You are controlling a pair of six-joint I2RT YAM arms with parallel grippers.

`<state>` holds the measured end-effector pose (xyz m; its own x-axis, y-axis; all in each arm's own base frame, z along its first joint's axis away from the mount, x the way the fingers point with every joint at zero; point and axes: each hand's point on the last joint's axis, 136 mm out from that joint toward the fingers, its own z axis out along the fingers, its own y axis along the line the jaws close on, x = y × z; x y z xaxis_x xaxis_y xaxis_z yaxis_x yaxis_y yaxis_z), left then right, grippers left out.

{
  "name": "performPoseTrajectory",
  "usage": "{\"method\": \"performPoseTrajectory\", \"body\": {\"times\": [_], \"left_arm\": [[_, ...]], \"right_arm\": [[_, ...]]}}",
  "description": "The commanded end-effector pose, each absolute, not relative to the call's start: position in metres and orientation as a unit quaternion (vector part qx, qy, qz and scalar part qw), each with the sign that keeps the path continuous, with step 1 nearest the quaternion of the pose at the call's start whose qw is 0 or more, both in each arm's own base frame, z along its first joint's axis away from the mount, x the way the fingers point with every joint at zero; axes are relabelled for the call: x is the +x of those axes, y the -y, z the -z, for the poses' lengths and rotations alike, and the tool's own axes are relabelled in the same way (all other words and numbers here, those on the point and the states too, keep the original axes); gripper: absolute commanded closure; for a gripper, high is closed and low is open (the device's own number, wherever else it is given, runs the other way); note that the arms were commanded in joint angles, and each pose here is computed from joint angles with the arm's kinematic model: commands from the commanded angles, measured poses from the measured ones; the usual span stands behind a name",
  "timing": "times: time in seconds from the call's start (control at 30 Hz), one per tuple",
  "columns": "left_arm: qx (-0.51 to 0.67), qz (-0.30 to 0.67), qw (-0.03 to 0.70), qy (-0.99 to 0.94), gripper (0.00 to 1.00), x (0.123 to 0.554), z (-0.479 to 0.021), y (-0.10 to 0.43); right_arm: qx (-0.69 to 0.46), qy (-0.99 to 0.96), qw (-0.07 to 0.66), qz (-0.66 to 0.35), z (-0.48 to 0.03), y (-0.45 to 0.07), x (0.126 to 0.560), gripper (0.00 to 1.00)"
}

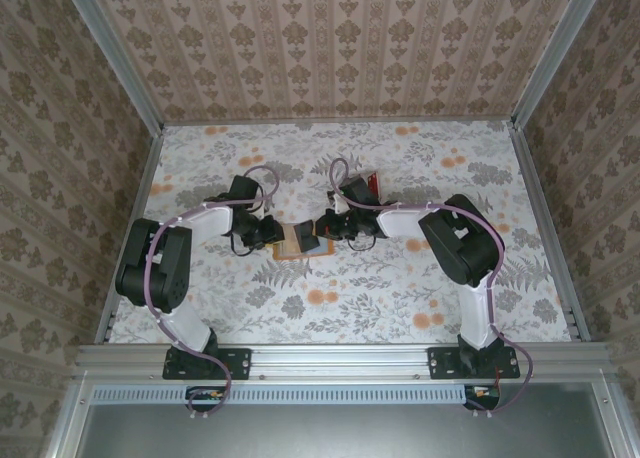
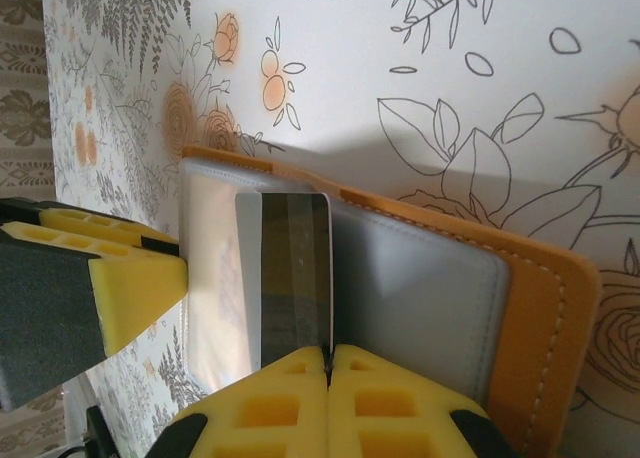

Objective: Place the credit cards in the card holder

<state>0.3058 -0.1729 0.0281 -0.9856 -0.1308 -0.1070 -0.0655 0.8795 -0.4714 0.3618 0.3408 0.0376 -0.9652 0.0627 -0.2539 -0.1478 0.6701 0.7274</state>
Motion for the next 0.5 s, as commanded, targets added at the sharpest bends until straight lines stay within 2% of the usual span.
{"method": "performPoseTrajectory", "body": {"times": [0.0, 0.47], "left_arm": [[-0.065, 0.206, 0.03, -0.976, 0.77, 0.287, -0.002, 0.159], [-0.068, 0.209, 0.028, -0.975, 0.83, 0.285, 0.0, 0.16]], "right_arm": [[-0.021, -0.911, 0.145, -0.386, -0.033, -0.347, 0.368, 1.0], [-0.051, -0.925, 0.161, -0.339, -0.029, -0.367, 0.35, 1.0]]}}
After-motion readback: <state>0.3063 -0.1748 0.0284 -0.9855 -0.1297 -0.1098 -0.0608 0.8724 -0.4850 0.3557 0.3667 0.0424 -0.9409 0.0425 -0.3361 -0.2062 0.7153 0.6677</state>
